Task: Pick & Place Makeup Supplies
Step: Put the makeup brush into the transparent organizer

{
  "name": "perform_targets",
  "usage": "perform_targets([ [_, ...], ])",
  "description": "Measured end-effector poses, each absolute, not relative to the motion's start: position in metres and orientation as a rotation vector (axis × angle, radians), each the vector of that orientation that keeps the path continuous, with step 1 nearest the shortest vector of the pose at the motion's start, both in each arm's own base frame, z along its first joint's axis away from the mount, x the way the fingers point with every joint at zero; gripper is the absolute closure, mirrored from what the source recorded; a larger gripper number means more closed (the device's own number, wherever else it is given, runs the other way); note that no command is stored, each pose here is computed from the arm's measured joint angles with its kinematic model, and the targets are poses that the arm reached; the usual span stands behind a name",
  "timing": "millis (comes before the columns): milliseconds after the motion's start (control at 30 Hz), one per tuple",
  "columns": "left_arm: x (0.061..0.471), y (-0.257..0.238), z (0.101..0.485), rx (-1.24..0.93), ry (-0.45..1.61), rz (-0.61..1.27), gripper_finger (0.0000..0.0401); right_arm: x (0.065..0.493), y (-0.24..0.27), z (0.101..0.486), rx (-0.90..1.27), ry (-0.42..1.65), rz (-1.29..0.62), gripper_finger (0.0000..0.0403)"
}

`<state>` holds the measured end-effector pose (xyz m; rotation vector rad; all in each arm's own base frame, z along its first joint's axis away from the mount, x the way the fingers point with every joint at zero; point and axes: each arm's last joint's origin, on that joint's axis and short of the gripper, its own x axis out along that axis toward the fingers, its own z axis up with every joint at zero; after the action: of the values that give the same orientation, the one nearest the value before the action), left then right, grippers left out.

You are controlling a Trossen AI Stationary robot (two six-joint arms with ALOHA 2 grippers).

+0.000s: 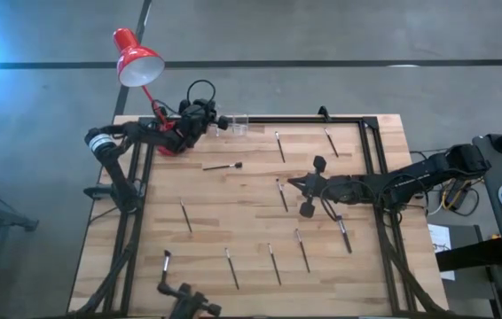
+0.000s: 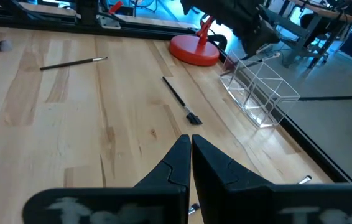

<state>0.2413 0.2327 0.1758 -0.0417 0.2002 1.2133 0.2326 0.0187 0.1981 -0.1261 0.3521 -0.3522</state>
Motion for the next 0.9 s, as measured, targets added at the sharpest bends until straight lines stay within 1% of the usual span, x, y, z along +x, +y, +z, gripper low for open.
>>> perform_targets([
  [133, 0.245, 0.236, 0.18, -0.052, 0.256, 1.211, 0.0363, 0.233, 0.019, 0.198, -0.126, 0.352, -0.352, 0.0394],
  [267, 0.244, 0.234, 0.188, -0.053, 0.269, 1.203, 0.0354, 0.232, 0.019, 0.198, -0.103, 0.352, -0.354, 0.0394],
  [467, 0.239, 0.224, 0.205, -0.067, 0.305, 1.089, 0.0353, 0.232, 0.019, 0.197, -0.093, 0.362, -0.349, 0.0394],
  [633, 0.232, 0.201, 0.216, -0.065, 0.339, 1.026, 0.0369, 0.231, 0.019, 0.194, -0.095, 0.388, -0.321, 0.0394],
  [767, 0.224, 0.17, 0.217, -0.053, 0.36, 0.934, 0.0394, 0.231, 0.019, 0.194, -0.095, 0.387, -0.321, 0.0394],
  [900, 0.217, 0.133, 0.213, -0.059, 0.404, 0.835, 0.0399, 0.231, 0.019, 0.194, -0.095, 0.387, -0.321, 0.0394],
])
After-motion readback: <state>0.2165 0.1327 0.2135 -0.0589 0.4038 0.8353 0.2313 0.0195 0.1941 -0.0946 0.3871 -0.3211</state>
